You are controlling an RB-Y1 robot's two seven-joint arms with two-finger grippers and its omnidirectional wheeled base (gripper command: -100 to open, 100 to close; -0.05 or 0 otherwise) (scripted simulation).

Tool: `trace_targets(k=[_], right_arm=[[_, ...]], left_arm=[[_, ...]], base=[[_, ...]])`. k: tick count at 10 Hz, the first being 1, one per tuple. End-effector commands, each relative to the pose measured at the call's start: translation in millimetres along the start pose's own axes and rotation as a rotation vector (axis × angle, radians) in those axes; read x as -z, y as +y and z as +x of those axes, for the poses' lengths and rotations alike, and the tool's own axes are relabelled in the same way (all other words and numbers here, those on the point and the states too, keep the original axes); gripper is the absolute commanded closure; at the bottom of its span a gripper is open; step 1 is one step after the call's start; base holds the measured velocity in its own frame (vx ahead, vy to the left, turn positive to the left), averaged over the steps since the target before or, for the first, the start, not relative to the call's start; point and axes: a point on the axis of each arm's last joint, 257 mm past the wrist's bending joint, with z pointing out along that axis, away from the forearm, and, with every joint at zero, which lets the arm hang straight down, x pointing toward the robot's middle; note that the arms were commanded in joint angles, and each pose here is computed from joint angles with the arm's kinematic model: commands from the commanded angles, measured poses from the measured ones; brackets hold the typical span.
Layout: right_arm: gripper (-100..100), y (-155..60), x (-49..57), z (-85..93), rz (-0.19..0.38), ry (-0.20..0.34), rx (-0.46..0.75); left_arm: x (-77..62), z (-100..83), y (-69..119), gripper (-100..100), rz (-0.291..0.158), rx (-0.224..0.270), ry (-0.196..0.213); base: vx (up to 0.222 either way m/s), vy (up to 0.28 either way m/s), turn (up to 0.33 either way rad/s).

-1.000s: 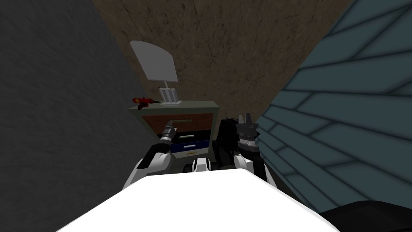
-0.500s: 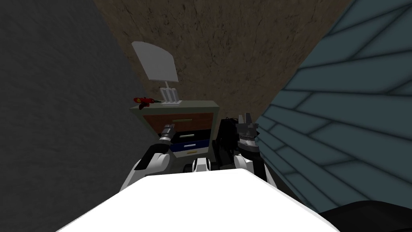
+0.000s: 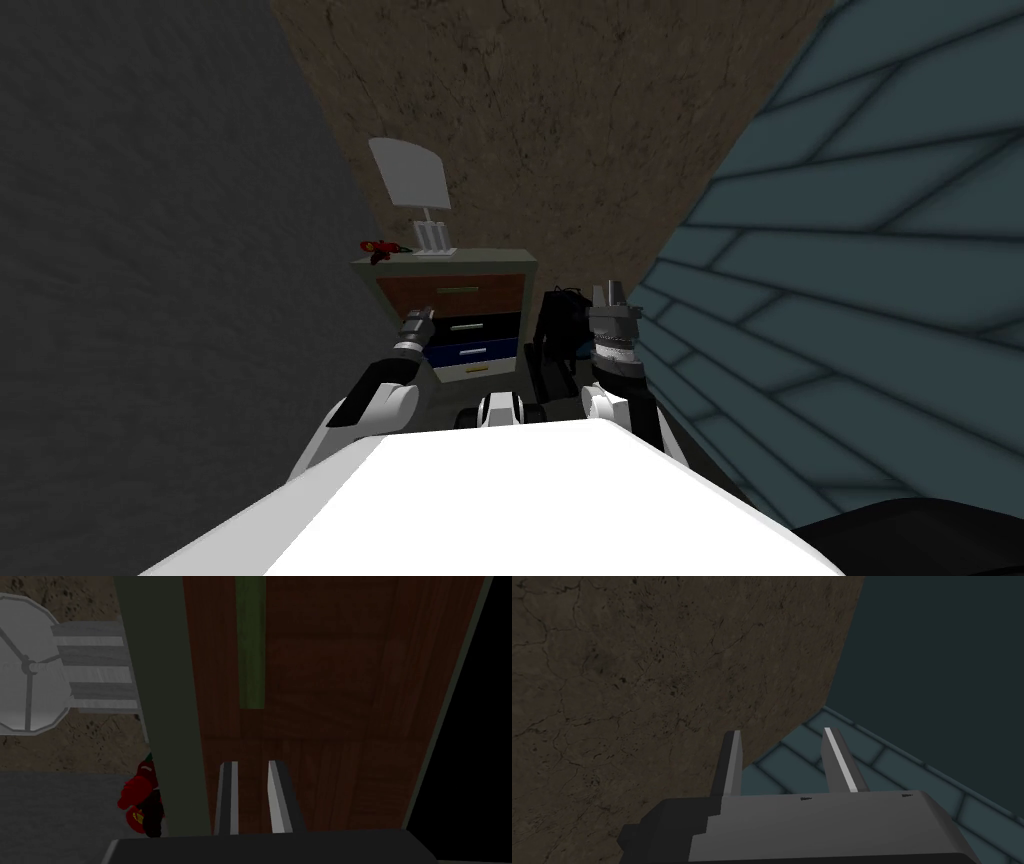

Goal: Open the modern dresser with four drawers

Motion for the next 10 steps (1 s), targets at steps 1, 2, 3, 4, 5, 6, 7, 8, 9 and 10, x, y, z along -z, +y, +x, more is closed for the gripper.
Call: trace_targets(k=[1, 2, 3, 4, 5, 6, 7, 8, 9, 10], right_arm=[[0, 0.0, 0.0, 0.0, 0.0, 0.0, 0.0], [0, 0.0, 0.0, 0.0, 0.0, 0.0, 0.0], [0, 0.0, 0.0, 0.0, 0.0, 0.0, 0.0], [0, 0.0, 0.0, 0.0, 0.0, 0.0, 0.0], [0, 0.0, 0.0, 0.0, 0.0, 0.0, 0.0], [0, 0.0, 0.1, -0.1, 0.0, 0.0, 0.0], [0, 0.0, 0.1, -0.1, 0.0, 0.0, 0.0], [0, 0.0, 0.1, -0.1, 0.0, 0.0, 0.0], [0, 0.0, 0.0, 0.0, 0.0, 0.0, 0.0], [0, 0.0, 0.0, 0.0, 0.0, 0.0, 0.0]], left_arm=[[0.6, -0.7, -0.4, -100, -0.002, -0.044, 0.024], [1.0, -1.1, -0.8, -100, -0.004, -0.065, 0.035], [1.2, -1.4, -1.0, -100, -0.005, -0.079, 0.043], [1.7, -2.3, -1.3, -100, -0.011, -0.094, 0.049], [2.3, -3.0, -3.8, -100, -0.013, -0.095, 0.048], [2.5, -3.6, -4.6, -100, -0.017, -0.095, 0.046], [2.8, -4.1, -6.6, -100, -0.018, -0.066, 0.029], [2.7, -4.2, -7.0, -100, -0.018, -0.043, 0.017], [2.6, -4.2, -7.0, -100, -0.018, -0.029, 0.009], [2.5, -4.2, -7.2, -100, -0.018, -0.013, 0.0]], base=[[0.03, 0.001, 0.0], [0.049, 0.006, -0.003], [0.055, 0.012, -0.004], [0.092, 0.008, -0.012], [0.162, 0.017, -0.015], [0.181, 0.027, -0.016], [0.175, 0.019, -0.014], [0.101, 0.025, -0.035], [0.055, 0.014, 0.009], [0.033, 0.001, 0.017]])
